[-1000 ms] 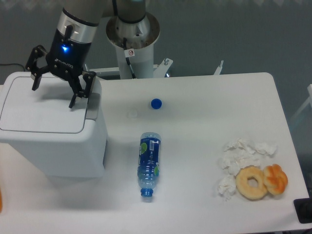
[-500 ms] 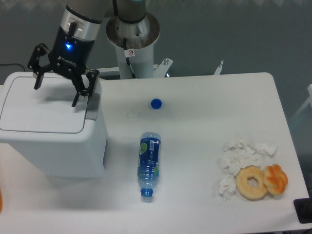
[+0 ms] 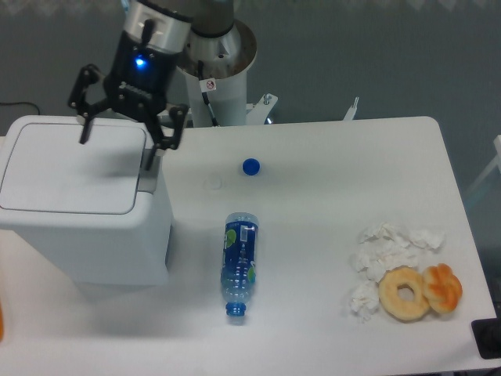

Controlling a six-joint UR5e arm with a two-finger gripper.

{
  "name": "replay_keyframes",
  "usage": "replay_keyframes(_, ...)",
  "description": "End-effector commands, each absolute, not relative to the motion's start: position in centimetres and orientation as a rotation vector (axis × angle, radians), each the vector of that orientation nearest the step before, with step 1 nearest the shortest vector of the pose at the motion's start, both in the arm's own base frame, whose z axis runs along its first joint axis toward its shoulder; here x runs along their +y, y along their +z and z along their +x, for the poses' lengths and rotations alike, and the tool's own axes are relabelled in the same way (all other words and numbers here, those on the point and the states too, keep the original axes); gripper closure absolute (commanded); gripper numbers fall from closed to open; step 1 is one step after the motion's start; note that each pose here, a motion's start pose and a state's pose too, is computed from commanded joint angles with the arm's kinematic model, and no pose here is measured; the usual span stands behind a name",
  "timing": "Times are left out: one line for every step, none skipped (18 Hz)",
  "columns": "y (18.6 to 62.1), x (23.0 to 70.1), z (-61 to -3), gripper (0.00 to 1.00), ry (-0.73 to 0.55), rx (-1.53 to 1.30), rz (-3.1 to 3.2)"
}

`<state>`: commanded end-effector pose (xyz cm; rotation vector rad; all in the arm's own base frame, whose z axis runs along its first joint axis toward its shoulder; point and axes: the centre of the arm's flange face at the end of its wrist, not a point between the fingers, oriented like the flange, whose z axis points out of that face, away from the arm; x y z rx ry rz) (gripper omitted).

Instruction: Close the trash can

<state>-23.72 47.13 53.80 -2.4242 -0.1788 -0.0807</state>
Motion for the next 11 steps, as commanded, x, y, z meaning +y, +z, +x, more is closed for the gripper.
replay_keyframes(53.5,46.8,-24.3,0.00,-0.013,-0.109,-2.451)
replay_keyframes(53.3,46.4,-24.9,0.00,0.051,-0.050,-2.475)
replay_keyframes(53.2,46.0,-25.7,0.00,0.102,-0.012,-2.495)
replay_keyframes(53.0,45.7,-26.3,0.00,0.139,0.015,-2.510)
replay_keyframes(52.9,45.4,-27.0,0.00,0.171,0.038,-2.523)
replay_keyframes(52.7,45.2,-27.5,0.00,0.206,0.064,-2.542)
replay_keyframes(52.2,45.1,-28.0,0.00,0.246,0.098,-2.572)
replay_keyframes(51.7,45.1,-28.6,0.00,0.285,0.133,-2.602)
replay_keyframes(51.5,45.0,-29.0,0.00,0.322,0.170,-2.624)
replay_keyframes(51.2,44.8,-29.4,0.00,0.343,0.200,-2.638)
replay_keyframes(51.1,44.7,-29.7,0.00,0.353,0.221,-2.644)
